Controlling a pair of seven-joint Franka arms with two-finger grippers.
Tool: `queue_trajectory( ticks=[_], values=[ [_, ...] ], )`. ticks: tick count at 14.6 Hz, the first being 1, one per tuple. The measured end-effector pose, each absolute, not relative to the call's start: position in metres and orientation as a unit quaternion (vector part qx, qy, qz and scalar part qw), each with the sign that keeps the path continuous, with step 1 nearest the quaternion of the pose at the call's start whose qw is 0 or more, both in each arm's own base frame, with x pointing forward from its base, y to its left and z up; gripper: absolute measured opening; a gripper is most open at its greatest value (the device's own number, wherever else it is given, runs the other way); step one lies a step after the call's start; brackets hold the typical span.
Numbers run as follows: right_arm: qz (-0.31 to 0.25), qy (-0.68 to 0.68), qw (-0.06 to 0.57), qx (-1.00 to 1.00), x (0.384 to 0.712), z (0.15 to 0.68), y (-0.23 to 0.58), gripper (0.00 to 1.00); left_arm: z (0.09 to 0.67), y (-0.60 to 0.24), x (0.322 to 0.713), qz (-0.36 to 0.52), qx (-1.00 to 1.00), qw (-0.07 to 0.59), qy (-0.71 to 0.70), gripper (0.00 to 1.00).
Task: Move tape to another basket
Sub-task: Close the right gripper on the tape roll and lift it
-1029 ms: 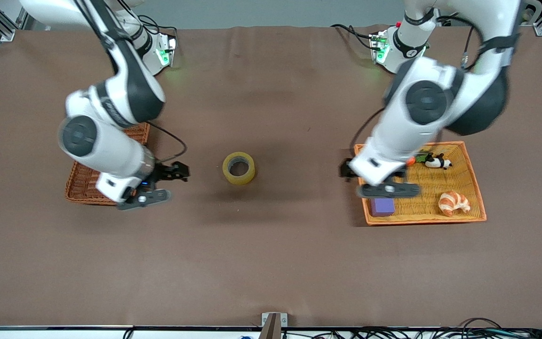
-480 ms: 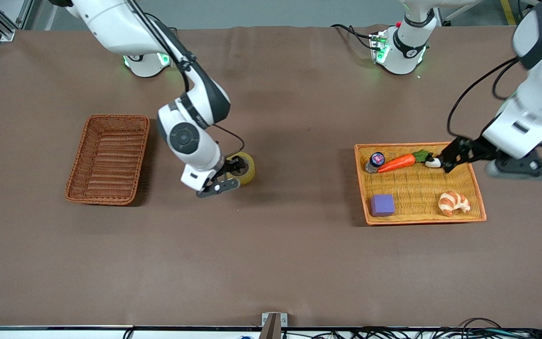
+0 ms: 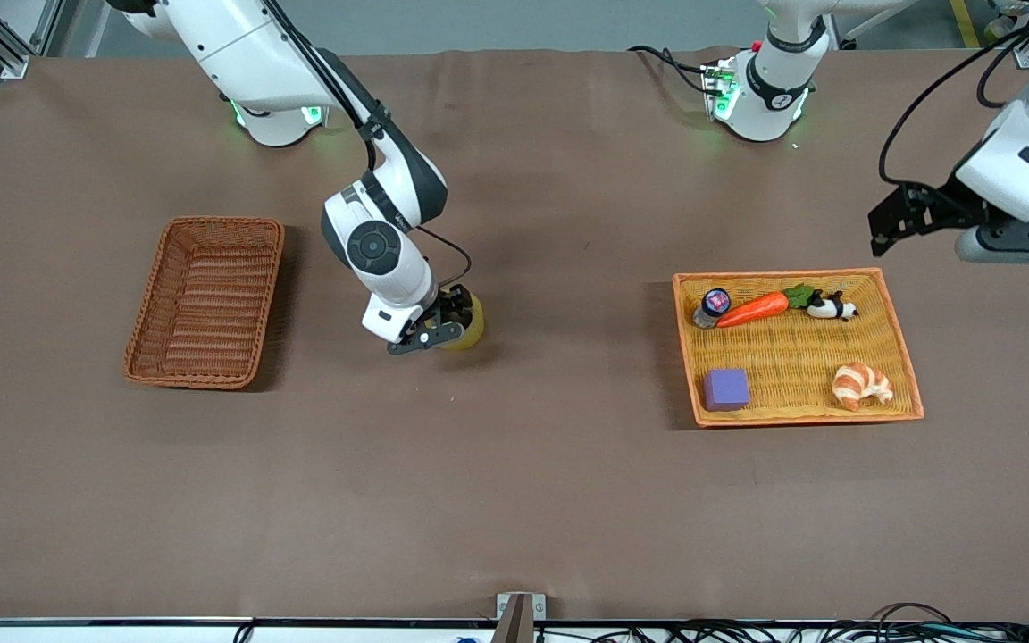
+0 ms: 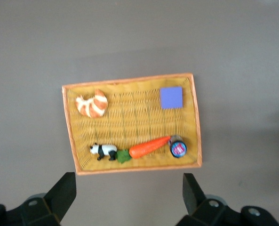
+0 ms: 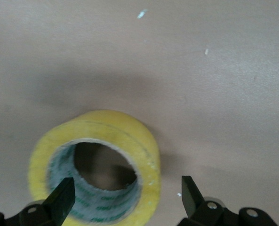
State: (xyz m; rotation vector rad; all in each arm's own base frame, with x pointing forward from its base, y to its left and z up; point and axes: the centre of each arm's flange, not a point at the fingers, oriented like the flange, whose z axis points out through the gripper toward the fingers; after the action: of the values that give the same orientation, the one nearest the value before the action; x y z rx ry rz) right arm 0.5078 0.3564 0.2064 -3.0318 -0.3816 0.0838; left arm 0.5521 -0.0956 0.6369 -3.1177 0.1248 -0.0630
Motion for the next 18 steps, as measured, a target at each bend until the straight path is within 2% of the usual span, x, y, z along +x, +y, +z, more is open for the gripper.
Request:
queue_trajectory(
  ticks=[3,4,5,7,12,13,15,18],
  values=[
    [0.024,-0.118,0.038,-0.992,0.505,0.189,0.344,1.00,0.630,-0.093,0.552,-0.009,-0.999,-0.006,0.034,1.00],
    [0.024,-0.117,0.036,-0.992,0.506,0.187,0.343,0.96,0.627,-0.092,0.552,-0.007,-0.999,-0.007,0.034,1.00],
    [0.023,-0.117,0.036,-0.992,0.506,0.186,0.342,0.96,0.625,-0.092,0.553,-0.005,-0.999,-0.007,0.034,1.00],
    [0.020,-0.117,0.036,-0.992,0.509,0.189,0.344,0.78,0.624,-0.092,0.553,-0.003,-0.999,-0.007,0.034,1.00],
    [0.023,-0.109,0.034,-0.993,0.512,0.192,0.348,0.26,0.617,-0.097,0.556,0.002,-0.999,-0.006,0.038,1.00],
    [0.029,-0.106,0.031,-0.993,0.512,0.193,0.348,0.21,0.617,-0.096,0.556,0.003,-0.999,-0.006,0.037,1.00],
    [0.059,-0.098,0.015,-0.993,0.522,0.206,0.346,0.22,0.617,-0.091,0.557,0.001,-0.999,-0.006,0.032,1.00],
    [0.083,-0.068,-0.005,-0.994,0.574,0.287,0.319,0.22,0.620,-0.084,0.558,-0.002,-1.000,-0.007,0.027,1.00]
  ],
)
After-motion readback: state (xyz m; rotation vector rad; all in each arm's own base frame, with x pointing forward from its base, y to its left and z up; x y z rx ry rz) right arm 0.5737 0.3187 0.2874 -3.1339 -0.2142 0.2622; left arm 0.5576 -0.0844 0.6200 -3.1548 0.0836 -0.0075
